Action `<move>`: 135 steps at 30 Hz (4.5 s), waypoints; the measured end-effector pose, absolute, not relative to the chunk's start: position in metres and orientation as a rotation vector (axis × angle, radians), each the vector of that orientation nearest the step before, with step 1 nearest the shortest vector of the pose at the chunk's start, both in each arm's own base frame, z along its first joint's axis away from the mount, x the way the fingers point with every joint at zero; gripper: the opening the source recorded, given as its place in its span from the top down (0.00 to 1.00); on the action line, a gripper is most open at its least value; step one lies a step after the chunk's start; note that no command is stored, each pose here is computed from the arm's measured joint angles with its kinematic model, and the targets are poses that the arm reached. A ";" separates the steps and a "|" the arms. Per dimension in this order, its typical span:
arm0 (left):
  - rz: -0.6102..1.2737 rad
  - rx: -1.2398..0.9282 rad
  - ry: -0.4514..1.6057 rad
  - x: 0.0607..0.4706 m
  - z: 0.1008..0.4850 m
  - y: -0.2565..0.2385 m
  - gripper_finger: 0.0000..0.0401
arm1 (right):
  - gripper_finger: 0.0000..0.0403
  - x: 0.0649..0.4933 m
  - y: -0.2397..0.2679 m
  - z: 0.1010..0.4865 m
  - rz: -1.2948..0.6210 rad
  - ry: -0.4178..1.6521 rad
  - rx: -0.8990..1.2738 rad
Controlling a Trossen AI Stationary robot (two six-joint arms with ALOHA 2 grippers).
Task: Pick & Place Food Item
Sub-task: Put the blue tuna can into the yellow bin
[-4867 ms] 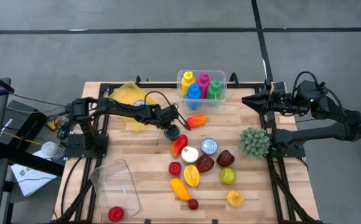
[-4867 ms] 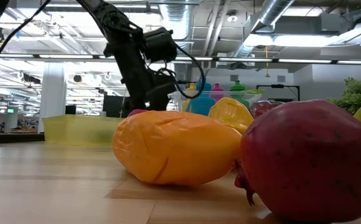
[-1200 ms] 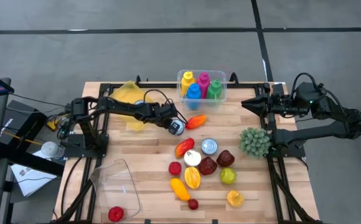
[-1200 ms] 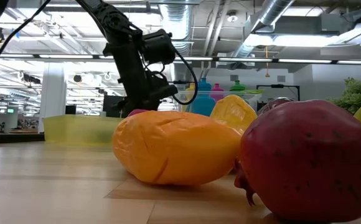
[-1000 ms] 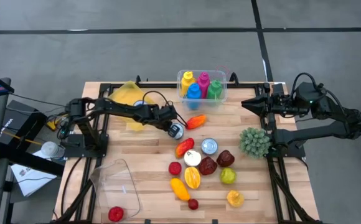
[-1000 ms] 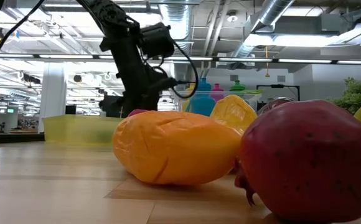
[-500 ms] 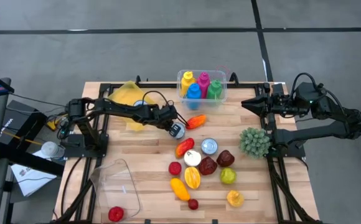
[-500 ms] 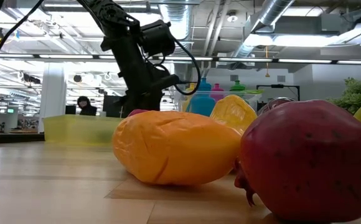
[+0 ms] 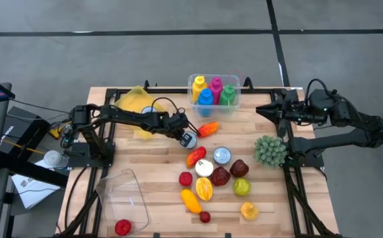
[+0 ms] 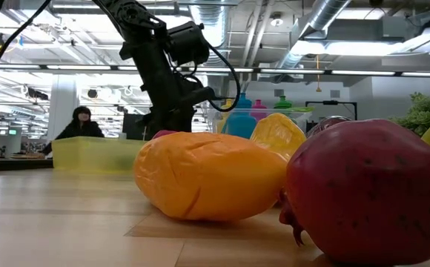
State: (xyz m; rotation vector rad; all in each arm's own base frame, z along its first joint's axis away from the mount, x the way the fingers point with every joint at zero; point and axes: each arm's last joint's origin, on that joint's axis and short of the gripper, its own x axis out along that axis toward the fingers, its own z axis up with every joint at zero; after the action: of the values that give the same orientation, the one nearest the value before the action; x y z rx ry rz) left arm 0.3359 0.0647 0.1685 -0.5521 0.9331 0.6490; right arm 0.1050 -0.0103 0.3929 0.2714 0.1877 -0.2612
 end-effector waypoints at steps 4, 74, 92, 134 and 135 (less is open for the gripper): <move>0.645 -0.554 0.919 0.335 0.174 0.064 1.00 | 0.84 0.113 -0.011 0.388 -0.270 0.239 0.268; 0.603 -0.397 0.800 0.319 0.224 0.053 1.00 | 0.44 0.258 0.002 0.318 -0.090 0.581 0.094; 0.541 -0.481 0.878 0.320 0.213 0.048 0.55 | 0.44 0.258 0.005 0.315 -0.044 0.610 0.143; 0.577 -0.500 0.966 0.326 0.187 0.052 1.00 | 0.44 0.258 0.005 0.314 -0.045 0.618 0.141; 0.583 -0.494 0.949 0.327 0.189 0.052 1.00 | 0.44 0.258 0.005 0.314 -0.045 0.618 0.141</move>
State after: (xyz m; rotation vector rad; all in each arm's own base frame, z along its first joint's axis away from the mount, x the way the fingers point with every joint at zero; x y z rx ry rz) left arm 0.3266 0.0524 0.1888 -0.4941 0.9488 0.5835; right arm 0.2579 0.0045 0.3142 0.1412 0.6182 -0.0447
